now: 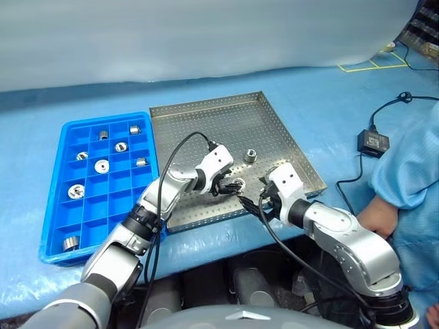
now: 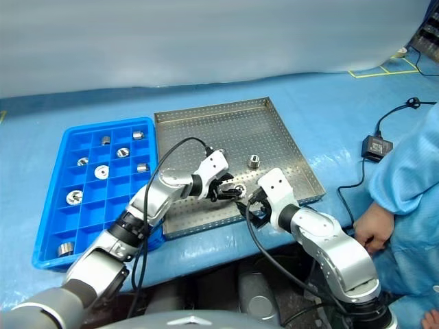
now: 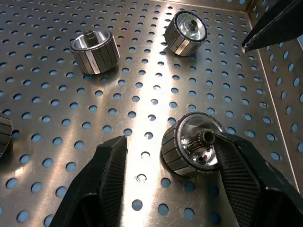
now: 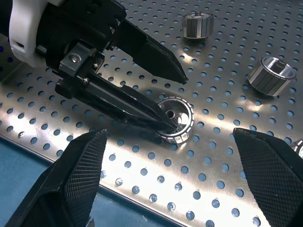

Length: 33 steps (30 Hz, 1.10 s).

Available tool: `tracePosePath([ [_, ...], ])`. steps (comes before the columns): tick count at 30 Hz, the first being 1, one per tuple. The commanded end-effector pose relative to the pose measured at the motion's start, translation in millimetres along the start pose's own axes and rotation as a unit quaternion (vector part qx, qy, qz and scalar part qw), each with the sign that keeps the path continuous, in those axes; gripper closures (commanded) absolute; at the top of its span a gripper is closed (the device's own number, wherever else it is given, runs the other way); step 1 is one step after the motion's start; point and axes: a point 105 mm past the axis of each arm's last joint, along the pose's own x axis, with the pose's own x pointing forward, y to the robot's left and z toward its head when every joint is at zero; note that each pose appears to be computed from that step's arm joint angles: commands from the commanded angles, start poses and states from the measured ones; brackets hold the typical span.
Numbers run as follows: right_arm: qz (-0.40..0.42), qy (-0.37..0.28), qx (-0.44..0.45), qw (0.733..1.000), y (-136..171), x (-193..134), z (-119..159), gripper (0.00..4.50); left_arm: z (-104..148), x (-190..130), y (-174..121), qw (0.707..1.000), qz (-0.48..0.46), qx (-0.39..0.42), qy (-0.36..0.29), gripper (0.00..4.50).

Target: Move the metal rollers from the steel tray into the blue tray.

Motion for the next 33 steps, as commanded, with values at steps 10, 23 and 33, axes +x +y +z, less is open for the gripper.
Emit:
tracePosePath([
  [10, 0.003, -0.013, -0.007, 1.0, 2, 2, 5, 0.0, 5, -1, -1, 1.0, -0.004, -0.003, -0.017, 2.93],
  [23, -0.002, -0.017, -0.008, 1.0, 0, 5, 7, 0.0, 18, -12, 6, 0.999, 0.007, -0.008, -0.044, 3.52],
  [33, 0.077, -0.051, 0.005, 0.996, 19, 9, 17, 0.0, 37, -100, 24, 0.987, 0.112, -0.029, -0.108, 3.52],
])
